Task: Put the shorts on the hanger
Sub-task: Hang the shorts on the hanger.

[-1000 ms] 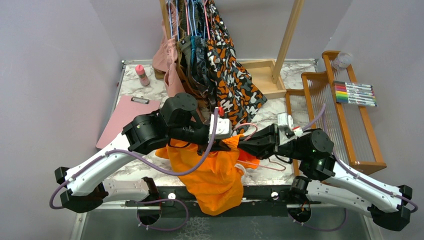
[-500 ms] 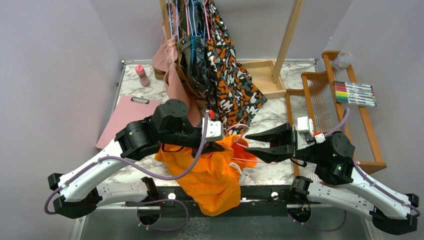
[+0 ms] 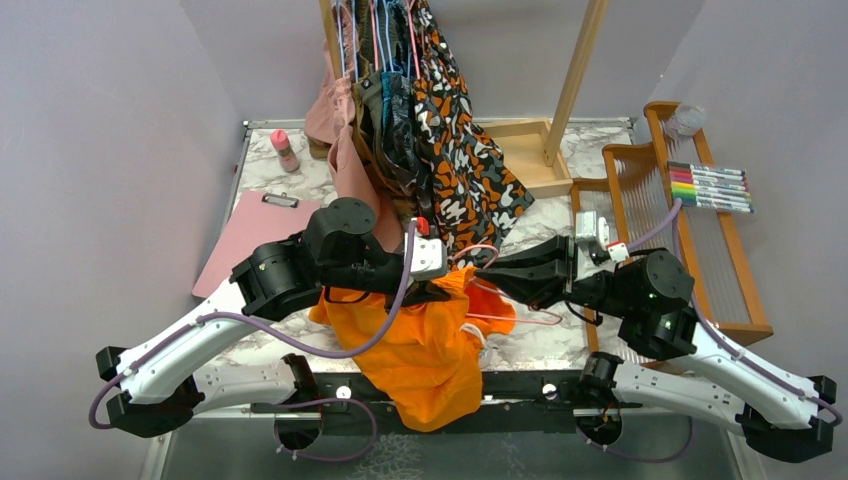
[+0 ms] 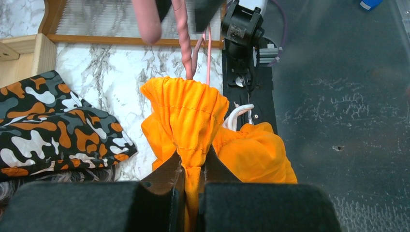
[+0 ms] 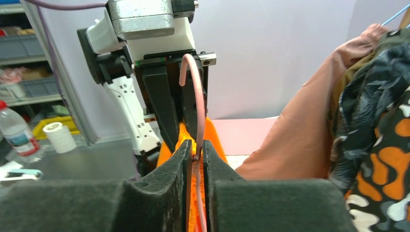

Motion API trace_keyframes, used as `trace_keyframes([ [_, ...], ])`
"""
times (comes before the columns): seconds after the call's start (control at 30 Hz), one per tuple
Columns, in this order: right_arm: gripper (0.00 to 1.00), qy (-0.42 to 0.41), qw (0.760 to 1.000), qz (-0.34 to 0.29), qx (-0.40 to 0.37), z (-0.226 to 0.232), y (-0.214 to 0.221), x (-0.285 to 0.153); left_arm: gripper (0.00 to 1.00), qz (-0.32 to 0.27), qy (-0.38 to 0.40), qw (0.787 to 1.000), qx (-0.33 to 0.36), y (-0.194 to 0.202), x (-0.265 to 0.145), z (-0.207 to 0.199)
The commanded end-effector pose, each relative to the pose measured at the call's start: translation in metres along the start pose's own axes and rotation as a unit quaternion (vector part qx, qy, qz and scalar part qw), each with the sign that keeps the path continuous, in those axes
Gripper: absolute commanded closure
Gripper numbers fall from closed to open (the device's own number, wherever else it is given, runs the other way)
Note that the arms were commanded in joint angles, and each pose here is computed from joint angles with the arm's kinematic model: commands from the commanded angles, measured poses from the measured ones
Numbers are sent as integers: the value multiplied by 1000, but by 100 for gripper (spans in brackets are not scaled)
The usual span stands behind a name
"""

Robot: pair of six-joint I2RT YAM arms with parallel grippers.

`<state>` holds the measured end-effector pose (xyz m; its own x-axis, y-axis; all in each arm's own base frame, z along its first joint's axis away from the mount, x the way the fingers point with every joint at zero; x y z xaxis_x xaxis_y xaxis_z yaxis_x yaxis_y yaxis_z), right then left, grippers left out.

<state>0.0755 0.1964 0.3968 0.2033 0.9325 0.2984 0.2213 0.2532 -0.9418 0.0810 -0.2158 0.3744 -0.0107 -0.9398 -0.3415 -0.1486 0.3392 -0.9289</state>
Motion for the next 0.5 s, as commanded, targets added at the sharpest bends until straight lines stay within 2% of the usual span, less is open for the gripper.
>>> trace_keyframes([
  [0.0, 97, 6, 1000, -18, 9, -1, -13, 5, 100, -42, -10, 999, 15, -15, -6, -1],
  [0.13, 99, -10, 999, -31, 15, 1, -16, 9, 99, -35, -23, 999, 4, -7, 0, 4],
  [0.47, 99, -36, 998, -47, 32, 6, -13, 16, 84, -36, -14, 999, 3, -6, 4, 5],
])
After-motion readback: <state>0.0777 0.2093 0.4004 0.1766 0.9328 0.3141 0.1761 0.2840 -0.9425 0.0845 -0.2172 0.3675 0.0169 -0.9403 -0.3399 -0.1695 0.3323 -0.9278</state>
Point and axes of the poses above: each gripper's point midway between its finger pads, its own x axis out along the fingers, its own z axis along the line the jaws close on, y = z × x, the point moved 8 cm from there along -x, back along the fingers, and after that the axes turned 10 degrees about -x, right-handed, at the moved point
